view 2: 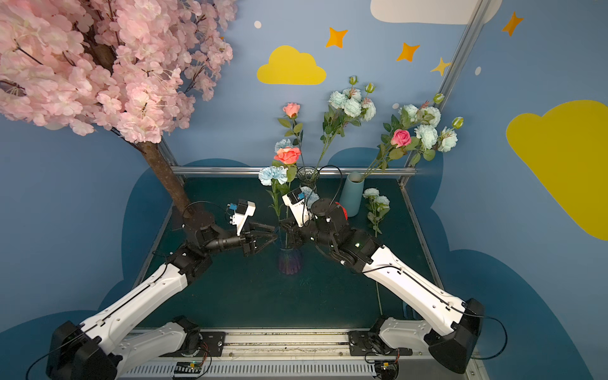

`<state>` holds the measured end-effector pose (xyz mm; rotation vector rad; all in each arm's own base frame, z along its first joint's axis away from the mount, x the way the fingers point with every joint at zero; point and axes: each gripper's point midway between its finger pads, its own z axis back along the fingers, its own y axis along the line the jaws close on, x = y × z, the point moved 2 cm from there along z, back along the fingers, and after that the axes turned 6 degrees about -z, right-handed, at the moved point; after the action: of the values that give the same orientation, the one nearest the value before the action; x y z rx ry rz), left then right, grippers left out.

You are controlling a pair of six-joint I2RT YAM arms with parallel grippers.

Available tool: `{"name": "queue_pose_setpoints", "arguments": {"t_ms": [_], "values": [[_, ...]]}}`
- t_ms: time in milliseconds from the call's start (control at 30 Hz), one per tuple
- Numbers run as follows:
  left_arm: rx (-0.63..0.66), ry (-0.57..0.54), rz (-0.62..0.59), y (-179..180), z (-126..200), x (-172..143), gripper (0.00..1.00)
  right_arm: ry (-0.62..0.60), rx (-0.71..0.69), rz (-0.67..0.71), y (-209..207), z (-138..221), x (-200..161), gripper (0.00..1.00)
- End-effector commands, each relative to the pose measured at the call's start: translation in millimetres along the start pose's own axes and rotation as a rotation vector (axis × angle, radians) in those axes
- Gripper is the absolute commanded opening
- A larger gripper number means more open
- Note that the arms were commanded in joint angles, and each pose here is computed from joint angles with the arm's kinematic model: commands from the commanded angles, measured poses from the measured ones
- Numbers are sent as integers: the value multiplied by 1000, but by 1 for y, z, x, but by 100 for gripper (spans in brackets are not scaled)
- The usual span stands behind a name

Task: Pick out blue flowers from the vase
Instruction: Pick up the flower from the vase.

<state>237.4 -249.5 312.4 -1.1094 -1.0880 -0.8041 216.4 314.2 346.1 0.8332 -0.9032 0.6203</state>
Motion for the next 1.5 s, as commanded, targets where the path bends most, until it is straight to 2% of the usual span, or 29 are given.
{"name": "queue_pose_setpoints", "arguments": {"t_ms": [0, 200, 467, 600, 667, 767, 833, 900, 1000, 1167, 1300, 1467], "values": [[-40, -18, -21, -5, -4, 11, 39, -17, 32, -7, 7, 8, 6, 0], [-30, -13, -20, 2, -12, 12, 37, -23, 48, -7, 10, 11, 6, 0], [-40, -26, -32, 1, -16, 23, 13, -31, 43, 2, 10, 16, 6, 0], [-48, -32, -32, 2, -19, 30, 4, -54, 36, 10, 11, 26, 9, 0], [-52, -38, -35, 2, -21, 35, 3, -74, 33, 13, 11, 33, 10, 0], [-46, -51, -45, 1, -20, 45, 3, -108, 41, 24, 14, 45, 12, 28], [-31, -59, -53, -1, -18, 55, 3, -129, 54, 31, 18, 55, 12, 40], [-3, -55, -60, -2, -16, 63, 3, -144, 69, 38, 21, 63, 11, 46], [50, -54, -82, -3, -10, 77, 3, -158, 80, 50, 21, 73, 3, 52], [155, -52, -91, -6, 9, 101, 3, -182, 54, 73, 12, 85, -17, 56], [297, -19, -92, -7, 32, 112, 3, -188, 20, 84, 0, 89, -41, 58], [505, 61, -61, 3, 65, 103, 4, -213, -86, 73, -28, 90, -72, 73]]}}
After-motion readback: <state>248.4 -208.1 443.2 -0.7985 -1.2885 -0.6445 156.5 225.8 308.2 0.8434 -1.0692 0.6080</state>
